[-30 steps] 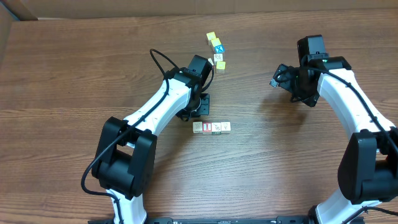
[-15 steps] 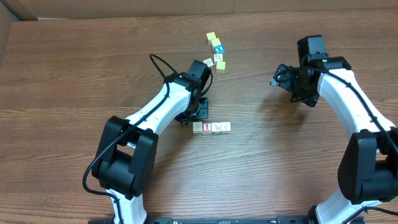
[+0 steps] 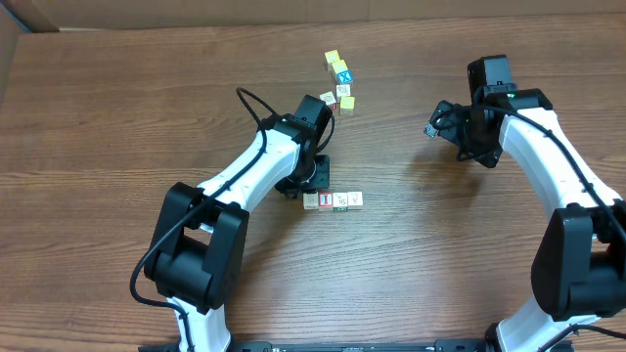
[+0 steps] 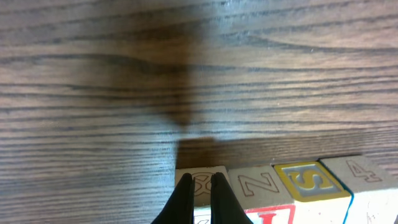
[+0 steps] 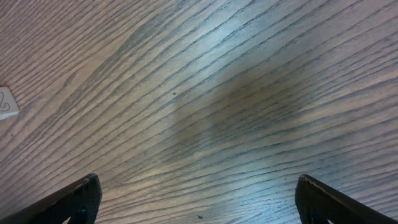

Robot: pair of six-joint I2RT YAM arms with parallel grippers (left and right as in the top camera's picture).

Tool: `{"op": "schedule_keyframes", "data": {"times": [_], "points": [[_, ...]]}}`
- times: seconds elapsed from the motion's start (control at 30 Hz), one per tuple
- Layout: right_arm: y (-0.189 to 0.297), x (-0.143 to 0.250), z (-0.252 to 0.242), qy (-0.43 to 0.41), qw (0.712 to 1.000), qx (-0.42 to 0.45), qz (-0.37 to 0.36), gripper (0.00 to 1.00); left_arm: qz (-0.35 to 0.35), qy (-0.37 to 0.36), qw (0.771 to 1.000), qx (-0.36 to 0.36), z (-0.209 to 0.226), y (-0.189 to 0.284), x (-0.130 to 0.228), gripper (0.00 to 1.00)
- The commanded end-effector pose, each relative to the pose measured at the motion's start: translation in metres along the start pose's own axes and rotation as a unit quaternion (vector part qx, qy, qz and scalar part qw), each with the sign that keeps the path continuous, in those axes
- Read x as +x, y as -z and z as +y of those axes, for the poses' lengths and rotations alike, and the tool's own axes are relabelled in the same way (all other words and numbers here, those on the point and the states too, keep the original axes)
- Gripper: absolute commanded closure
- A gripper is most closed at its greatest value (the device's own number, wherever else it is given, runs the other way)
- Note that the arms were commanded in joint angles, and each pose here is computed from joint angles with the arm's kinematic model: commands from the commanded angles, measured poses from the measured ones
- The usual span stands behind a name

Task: Flip 4 blocks

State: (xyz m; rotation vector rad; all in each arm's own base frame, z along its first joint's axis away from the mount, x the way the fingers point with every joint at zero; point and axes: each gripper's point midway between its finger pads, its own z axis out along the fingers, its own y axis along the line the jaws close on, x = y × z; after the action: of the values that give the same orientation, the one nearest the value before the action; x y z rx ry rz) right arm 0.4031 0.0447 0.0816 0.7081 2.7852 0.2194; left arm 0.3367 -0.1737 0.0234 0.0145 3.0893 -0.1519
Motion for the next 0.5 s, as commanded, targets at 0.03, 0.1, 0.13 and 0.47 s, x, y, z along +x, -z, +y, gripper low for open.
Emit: {"op": "schedule_keyframes", "data": {"times": [0.03, 0.1, 0.13, 0.47], "points": [[0.004, -0.006, 0.001, 0.002, 1.000, -0.001, -0.011, 0.00, 0.010, 0.005, 1.000, 0.001, 0.000, -0.003, 0.005, 0.96], [0.004, -0.006, 0.001, 0.002, 1.000, -0.001, -0.011, 0.00, 0.010, 0.005, 1.000, 0.001, 0.000, -0.003, 0.005, 0.96], [0.004, -0.006, 0.001, 0.002, 1.000, -0.001, -0.011, 0.00, 0.010, 0.005, 1.000, 0.001, 0.000, -0.003, 0.005, 0.96], [0.004, -0.006, 0.001, 0.002, 1.000, -0.001, -0.011, 0.00, -0.023, 0.018, 1.000, 0.011, 0.003, 0.007, -0.019, 0.96]]}}
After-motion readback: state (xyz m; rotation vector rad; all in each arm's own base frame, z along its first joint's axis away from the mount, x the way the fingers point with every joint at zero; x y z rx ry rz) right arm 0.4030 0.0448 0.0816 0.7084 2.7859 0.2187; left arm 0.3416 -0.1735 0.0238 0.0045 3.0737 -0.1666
